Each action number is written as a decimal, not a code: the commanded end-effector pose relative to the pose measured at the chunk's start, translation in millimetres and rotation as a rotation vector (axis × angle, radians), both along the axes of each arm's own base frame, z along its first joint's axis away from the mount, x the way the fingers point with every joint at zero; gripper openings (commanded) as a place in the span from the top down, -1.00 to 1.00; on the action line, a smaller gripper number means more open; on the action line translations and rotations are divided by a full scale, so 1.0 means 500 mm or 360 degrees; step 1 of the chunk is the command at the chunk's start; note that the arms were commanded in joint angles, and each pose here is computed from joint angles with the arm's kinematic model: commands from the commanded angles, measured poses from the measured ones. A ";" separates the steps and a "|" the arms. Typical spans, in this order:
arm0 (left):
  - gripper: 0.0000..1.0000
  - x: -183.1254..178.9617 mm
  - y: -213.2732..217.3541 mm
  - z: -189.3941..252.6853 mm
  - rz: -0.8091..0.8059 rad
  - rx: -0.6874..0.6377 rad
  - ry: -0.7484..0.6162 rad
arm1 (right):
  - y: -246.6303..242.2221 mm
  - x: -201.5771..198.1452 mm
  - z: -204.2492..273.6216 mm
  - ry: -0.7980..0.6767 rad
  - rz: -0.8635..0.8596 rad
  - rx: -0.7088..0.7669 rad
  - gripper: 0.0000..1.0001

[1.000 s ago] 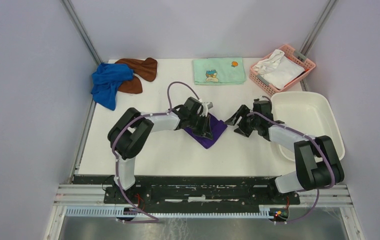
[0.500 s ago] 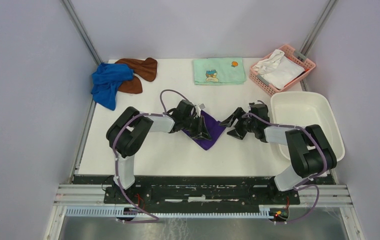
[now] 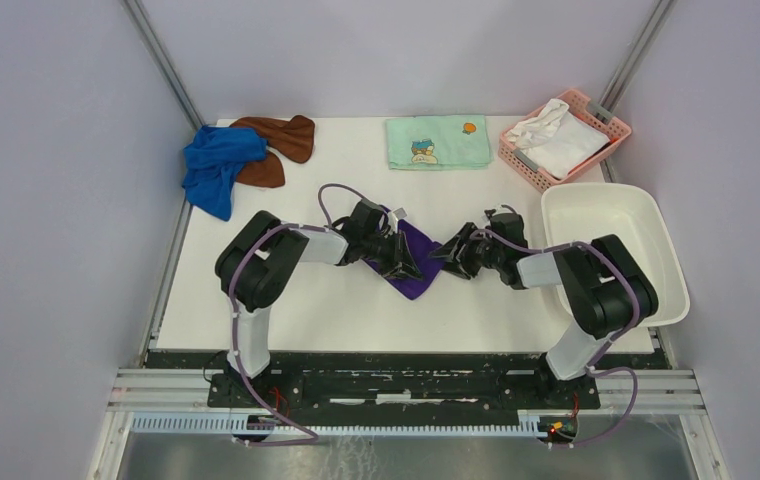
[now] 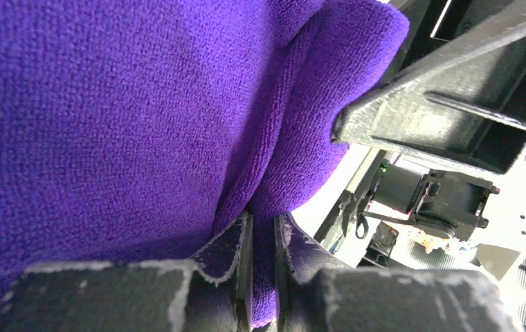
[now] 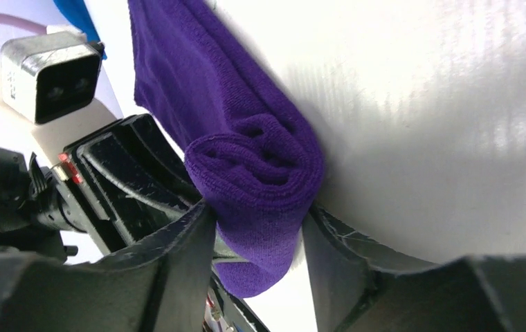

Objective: Roll the towels
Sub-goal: Roll the towel at the center of the board.

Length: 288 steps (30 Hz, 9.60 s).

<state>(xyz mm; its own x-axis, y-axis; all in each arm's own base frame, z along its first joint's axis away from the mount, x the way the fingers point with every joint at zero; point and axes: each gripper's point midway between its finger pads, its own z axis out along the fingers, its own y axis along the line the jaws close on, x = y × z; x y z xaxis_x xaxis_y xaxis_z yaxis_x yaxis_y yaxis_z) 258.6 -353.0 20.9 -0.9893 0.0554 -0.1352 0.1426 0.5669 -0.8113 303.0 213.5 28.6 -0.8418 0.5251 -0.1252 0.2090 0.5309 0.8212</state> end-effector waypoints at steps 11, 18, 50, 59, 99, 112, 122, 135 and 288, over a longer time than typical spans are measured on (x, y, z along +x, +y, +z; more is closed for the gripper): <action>0.11 0.001 0.063 -0.002 0.0118 0.0392 -0.0171 | -0.045 -0.023 -0.068 0.0233 -0.0005 -0.0490 0.65; -0.39 0.015 0.069 0.097 0.0170 0.0751 -0.0799 | -0.065 -0.024 -0.024 0.0320 -0.0036 -0.0745 0.72; 0.14 -0.043 -0.054 0.042 -0.0387 0.1608 -0.2024 | -0.030 -0.017 -0.011 0.0428 0.0027 -0.0686 0.69; 0.79 -0.038 -0.049 0.045 -0.0361 0.1323 -0.1718 | -0.015 0.018 0.042 0.0208 0.0048 -0.0560 0.36; 0.95 0.021 0.030 0.000 0.0211 -0.0236 0.0120 | 0.019 0.079 0.011 -0.0204 -0.0002 0.0025 -0.49; 0.76 0.041 0.042 -0.019 0.0236 -0.0085 0.0121 | -0.001 0.050 -0.104 0.0078 -0.0050 -0.0210 0.06; -0.04 0.042 0.092 0.036 0.0315 0.0213 -0.0207 | -0.062 0.015 -0.085 0.0277 -0.0101 -0.0699 0.38; -0.59 0.027 0.063 0.185 0.0248 0.1030 -0.1488 | -0.056 0.009 -0.049 0.0332 -0.0086 -0.0832 0.37; 0.58 0.011 -0.017 0.030 -0.0144 0.0485 -0.0773 | -0.020 0.076 0.113 -0.0200 -0.0079 -0.0290 -0.58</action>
<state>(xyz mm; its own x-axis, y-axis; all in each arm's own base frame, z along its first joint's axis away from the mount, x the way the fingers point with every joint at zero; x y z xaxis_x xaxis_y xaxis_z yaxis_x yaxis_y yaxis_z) 293.6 -354.0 41.9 -0.6455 0.3271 -0.6902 0.5538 0.8227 -0.1281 330.8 194.4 60.6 -0.8140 0.5098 -0.2784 0.2366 0.7287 0.6427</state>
